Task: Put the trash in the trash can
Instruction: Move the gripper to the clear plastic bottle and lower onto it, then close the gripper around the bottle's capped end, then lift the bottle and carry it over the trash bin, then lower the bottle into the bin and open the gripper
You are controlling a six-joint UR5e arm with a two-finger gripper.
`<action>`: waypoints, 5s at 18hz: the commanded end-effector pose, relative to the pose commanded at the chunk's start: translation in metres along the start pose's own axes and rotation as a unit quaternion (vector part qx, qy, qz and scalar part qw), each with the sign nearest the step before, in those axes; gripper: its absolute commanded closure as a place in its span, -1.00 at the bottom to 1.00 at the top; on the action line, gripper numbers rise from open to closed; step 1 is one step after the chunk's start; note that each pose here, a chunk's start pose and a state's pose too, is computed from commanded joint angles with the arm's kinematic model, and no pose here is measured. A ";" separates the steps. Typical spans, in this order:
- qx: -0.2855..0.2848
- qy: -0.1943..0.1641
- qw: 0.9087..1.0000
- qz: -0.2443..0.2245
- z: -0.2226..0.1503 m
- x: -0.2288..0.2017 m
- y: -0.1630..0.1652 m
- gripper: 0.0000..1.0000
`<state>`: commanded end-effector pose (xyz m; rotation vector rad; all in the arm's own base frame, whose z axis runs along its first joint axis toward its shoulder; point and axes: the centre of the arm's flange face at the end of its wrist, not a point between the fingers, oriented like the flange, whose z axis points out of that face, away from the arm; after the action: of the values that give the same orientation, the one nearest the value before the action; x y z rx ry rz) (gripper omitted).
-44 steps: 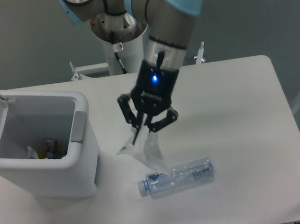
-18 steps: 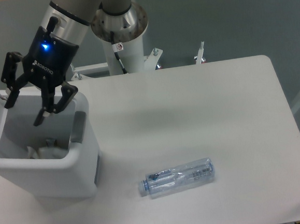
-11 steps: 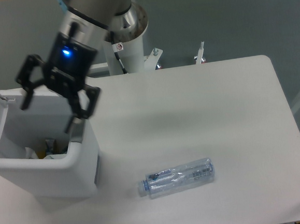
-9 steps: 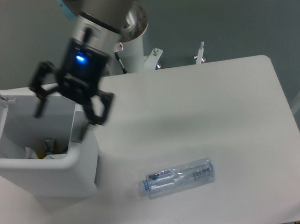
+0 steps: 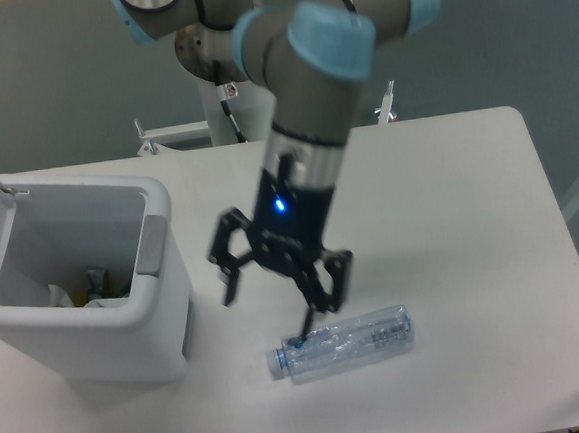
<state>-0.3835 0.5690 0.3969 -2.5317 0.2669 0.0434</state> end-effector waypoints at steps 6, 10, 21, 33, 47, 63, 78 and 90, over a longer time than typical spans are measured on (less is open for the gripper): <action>-0.121 0.011 0.991 0.047 0.081 0.003 0.043 -1.00; -0.188 0.019 0.979 0.077 0.127 0.019 0.055 -1.00; -0.255 0.026 0.960 0.112 0.167 0.046 0.067 -1.00; -0.284 0.023 0.951 0.117 0.202 0.046 0.073 -0.39; -0.152 -0.024 0.986 0.062 0.148 -0.005 -0.013 0.07; 0.234 0.122 0.941 -0.214 -0.088 -0.047 -0.125 0.06; 0.215 0.208 0.905 -0.301 -0.145 0.090 -0.151 0.02; 0.214 0.219 0.928 -0.212 -0.107 0.148 -0.148 -1.00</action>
<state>-0.2117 0.6020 0.5543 -2.0809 -0.1007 -0.6808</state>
